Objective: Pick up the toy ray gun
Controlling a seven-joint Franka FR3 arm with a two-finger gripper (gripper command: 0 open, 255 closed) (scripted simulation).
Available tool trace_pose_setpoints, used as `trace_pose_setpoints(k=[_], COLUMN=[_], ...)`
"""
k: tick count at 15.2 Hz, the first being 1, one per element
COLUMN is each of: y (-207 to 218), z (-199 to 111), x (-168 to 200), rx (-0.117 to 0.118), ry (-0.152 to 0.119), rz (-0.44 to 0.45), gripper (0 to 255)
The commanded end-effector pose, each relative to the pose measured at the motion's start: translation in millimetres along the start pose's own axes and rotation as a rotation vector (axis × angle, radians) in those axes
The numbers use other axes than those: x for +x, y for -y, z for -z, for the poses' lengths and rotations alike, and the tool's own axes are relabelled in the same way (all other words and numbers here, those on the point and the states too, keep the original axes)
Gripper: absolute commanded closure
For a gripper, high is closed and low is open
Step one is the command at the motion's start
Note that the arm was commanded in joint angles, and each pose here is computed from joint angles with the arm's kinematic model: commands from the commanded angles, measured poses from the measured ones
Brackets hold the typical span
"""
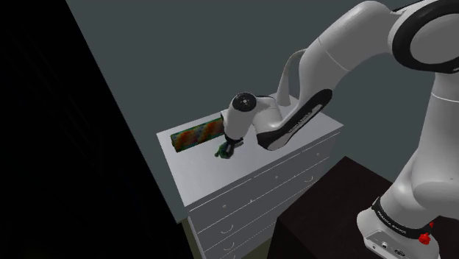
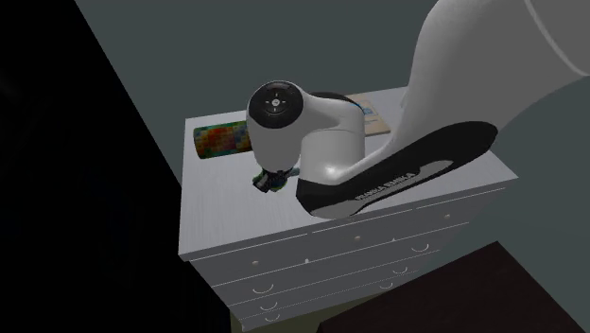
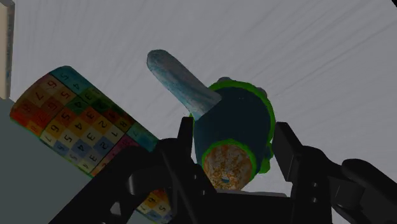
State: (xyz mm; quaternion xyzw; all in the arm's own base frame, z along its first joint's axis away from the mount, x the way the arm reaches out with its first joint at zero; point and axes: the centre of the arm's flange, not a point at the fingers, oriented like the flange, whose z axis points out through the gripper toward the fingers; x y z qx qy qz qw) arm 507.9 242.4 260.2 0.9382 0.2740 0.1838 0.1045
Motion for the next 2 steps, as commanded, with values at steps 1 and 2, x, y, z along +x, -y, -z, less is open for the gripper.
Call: trace_pose_setpoints(k=[1,2], y=[-2.7,-2.7], z=[5.8,5.8], x=[1.0,1.0], rx=[0.000,0.000], ry=[0.000,0.000], rz=[0.000,0.000], gripper=[255,255])
